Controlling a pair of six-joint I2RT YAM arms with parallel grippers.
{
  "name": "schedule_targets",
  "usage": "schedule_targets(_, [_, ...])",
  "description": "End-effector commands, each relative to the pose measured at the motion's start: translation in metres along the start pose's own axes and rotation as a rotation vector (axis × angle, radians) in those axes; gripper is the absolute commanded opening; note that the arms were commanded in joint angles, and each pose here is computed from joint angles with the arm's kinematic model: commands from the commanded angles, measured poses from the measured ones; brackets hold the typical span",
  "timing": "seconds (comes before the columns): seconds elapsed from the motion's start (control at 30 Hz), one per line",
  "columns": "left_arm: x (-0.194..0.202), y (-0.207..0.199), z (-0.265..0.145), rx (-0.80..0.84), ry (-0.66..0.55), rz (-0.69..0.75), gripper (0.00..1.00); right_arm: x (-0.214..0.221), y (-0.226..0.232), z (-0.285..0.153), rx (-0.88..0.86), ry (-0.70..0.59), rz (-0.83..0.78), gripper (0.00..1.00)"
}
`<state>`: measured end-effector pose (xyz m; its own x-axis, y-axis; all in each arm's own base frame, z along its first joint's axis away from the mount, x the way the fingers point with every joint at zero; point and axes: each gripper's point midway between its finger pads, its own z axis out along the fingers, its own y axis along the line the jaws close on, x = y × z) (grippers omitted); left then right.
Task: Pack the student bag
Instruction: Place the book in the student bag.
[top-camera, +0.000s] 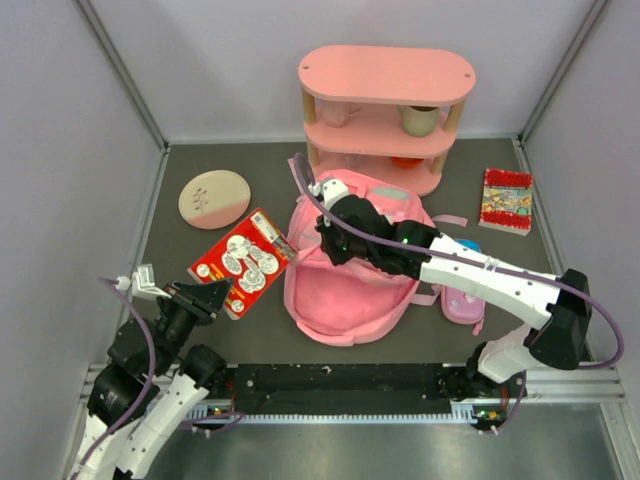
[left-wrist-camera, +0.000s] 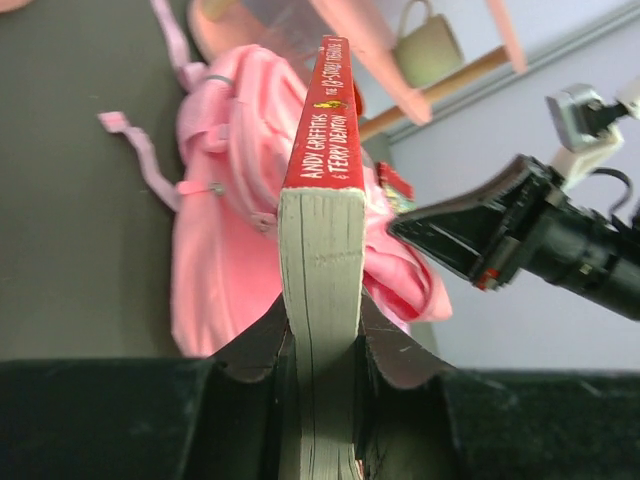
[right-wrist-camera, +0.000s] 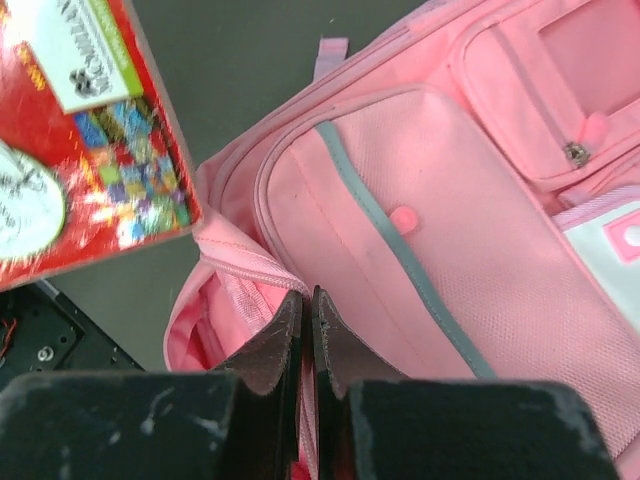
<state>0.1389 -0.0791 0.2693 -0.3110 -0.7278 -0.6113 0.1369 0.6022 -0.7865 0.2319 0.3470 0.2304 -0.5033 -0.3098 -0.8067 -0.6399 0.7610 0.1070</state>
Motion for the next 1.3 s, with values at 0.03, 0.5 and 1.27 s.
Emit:
schedule_targets(0.03, [-0.003,-0.068,-0.024,0.339,0.049,-0.139,0.00,-0.083,-0.042,-0.026,0.162,-0.241,0.088,0.00])
schedule_targets(0.5, [0.066,-0.082,-0.034,0.431,0.446,-0.239,0.00,-0.094,-0.046,-0.018,0.156,-0.236,0.082,0.00])
schedule_targets(1.27, [0.079,-0.040,0.067,0.306,0.253,-0.605,0.00,-0.083,-0.036,-0.030,0.078,-0.229,0.131,0.00])
